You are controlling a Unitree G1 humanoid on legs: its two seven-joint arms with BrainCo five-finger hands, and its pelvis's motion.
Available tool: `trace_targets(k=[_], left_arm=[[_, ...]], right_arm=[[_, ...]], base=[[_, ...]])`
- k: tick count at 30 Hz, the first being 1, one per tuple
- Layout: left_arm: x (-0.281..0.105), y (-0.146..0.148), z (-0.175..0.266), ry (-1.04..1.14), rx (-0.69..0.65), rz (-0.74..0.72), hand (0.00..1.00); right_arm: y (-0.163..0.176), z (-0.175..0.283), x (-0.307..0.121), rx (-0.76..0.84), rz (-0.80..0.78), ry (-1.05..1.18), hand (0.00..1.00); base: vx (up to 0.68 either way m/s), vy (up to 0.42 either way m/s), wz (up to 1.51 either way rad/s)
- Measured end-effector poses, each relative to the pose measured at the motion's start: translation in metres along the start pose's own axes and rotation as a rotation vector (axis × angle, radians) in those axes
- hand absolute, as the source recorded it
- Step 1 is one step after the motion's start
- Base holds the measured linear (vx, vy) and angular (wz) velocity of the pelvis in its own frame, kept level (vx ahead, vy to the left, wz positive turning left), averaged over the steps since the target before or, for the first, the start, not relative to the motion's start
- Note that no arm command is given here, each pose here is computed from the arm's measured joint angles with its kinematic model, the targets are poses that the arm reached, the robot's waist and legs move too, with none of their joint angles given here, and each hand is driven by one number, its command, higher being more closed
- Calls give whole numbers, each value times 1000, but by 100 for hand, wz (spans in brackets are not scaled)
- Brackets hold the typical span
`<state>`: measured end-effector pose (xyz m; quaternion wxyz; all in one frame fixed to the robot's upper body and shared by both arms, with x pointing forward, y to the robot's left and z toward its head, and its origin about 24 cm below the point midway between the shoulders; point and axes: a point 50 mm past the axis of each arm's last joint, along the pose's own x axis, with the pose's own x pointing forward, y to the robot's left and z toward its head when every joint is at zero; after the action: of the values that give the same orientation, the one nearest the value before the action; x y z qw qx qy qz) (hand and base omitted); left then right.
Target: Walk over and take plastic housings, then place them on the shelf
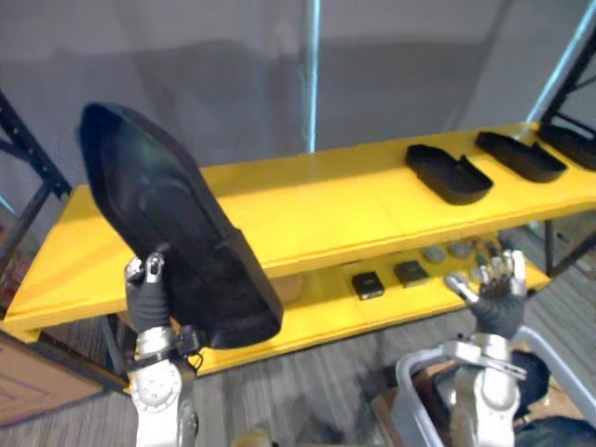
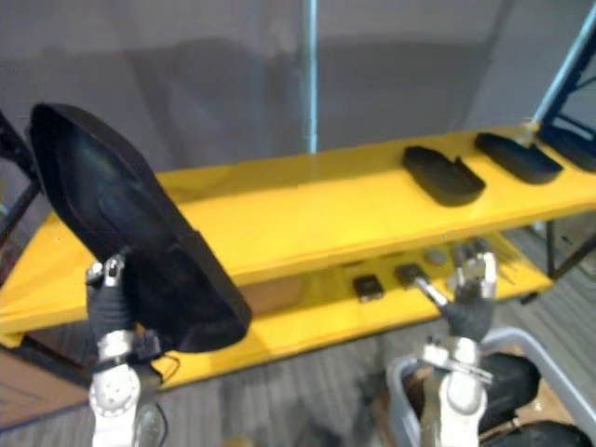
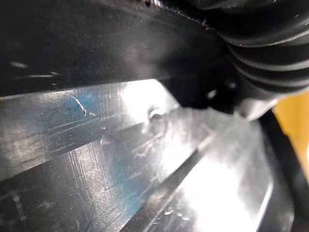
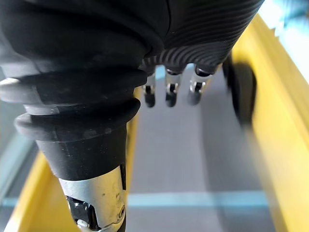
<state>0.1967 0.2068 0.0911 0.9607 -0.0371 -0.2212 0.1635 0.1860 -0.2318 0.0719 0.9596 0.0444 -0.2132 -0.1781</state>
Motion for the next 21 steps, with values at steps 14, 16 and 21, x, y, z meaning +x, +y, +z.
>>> trace_targets(k=[14, 16, 21], left_arm=[[36, -8, 1, 100, 54, -83, 100], [40, -17, -10, 164, 44, -129, 100], [49, -17, -38, 336, 17, -126, 100]], right_arm=[[51, -9, -10, 156, 91, 59, 0], [48, -25, -15, 124, 86, 154, 0], [37, -38, -24, 56, 94, 247, 0]], base=[[133, 183, -69], [16, -6, 0], [-12, -34, -10]])
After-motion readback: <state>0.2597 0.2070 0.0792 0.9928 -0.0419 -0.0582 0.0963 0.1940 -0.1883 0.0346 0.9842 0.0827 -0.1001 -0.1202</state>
